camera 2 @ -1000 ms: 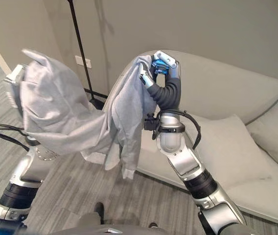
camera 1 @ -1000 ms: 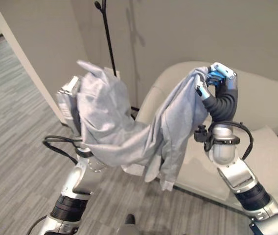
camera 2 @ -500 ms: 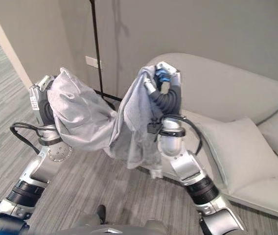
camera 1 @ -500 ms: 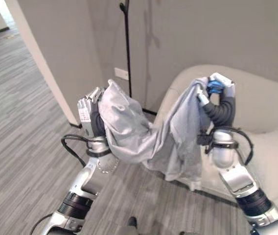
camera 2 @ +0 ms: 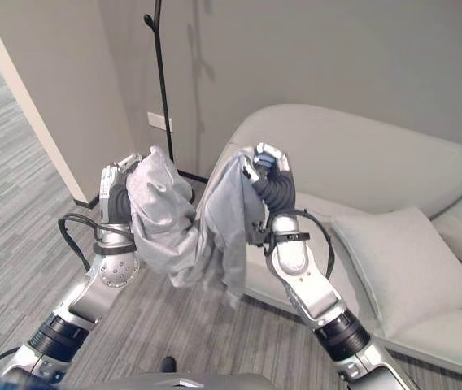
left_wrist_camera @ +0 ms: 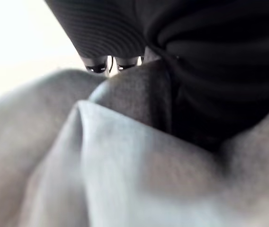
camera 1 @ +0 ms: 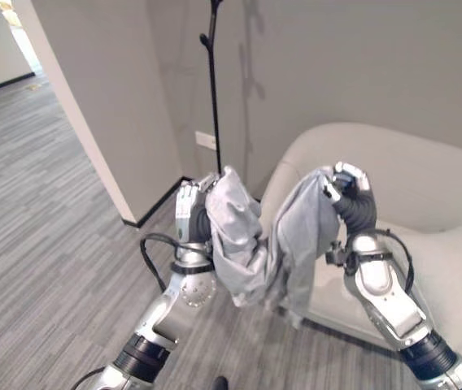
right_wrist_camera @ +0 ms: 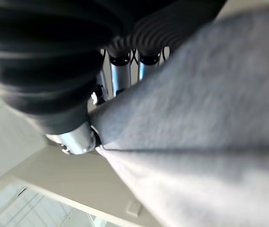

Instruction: Hang the clothes on the sofa on the clothes rack.

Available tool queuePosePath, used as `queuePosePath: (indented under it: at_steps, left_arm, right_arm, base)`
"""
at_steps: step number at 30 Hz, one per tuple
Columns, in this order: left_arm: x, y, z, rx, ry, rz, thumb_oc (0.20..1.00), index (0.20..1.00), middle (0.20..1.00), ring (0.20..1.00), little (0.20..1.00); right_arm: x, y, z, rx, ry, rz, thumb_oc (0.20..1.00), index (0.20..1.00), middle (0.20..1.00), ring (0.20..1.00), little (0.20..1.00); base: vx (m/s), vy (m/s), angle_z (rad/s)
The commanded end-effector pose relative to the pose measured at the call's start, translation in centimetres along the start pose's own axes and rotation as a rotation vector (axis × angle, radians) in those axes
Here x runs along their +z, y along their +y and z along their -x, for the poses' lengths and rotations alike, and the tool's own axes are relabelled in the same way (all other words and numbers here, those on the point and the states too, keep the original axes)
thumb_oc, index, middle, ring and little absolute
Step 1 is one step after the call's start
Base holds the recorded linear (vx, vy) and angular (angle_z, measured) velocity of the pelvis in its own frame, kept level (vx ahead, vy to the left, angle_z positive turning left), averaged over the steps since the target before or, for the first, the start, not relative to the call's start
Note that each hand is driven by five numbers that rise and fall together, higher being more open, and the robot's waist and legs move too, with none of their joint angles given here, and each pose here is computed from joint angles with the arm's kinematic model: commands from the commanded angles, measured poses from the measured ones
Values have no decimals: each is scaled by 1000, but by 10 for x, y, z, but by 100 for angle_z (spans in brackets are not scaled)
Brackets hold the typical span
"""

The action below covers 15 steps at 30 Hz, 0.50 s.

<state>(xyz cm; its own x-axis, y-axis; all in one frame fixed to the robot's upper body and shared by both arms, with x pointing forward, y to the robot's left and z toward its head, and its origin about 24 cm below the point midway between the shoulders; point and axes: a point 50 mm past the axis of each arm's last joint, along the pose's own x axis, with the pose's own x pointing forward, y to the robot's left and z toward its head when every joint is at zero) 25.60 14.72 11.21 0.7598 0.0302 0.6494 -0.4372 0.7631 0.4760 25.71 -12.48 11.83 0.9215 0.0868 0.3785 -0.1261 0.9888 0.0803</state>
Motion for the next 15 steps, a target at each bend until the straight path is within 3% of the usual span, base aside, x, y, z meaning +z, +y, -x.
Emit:
queuePosePath:
  at_steps: [1,3,4,15]
  left_arm:
    - [6,15,-14,70,-63,13,200,200,200,200,200]
    - [4,14,-11,61,-48,15,200,200,200,200,200]
    - [-77,-21,106,-367,547,47,200,200,200,200,200]
    - [-71,-26,86,-348,482,52,200,200,200,200,200]
  right_arm:
    - [27,-1,-7,-11,-144,-127,200,200,200,200,200]
    - [26,-5,-6,-25,-151,-65,200,200,200,200,200]
    - [-135,-54,134,-425,722,-250,200,200,200,200,200]
    - [-135,-43,127,-339,738,-253,200,200,200,200,200]
  base:
    - [57,11,11]
    - [31,11,8]
    - [-28,-43,5]
    - [-40,-120,6]
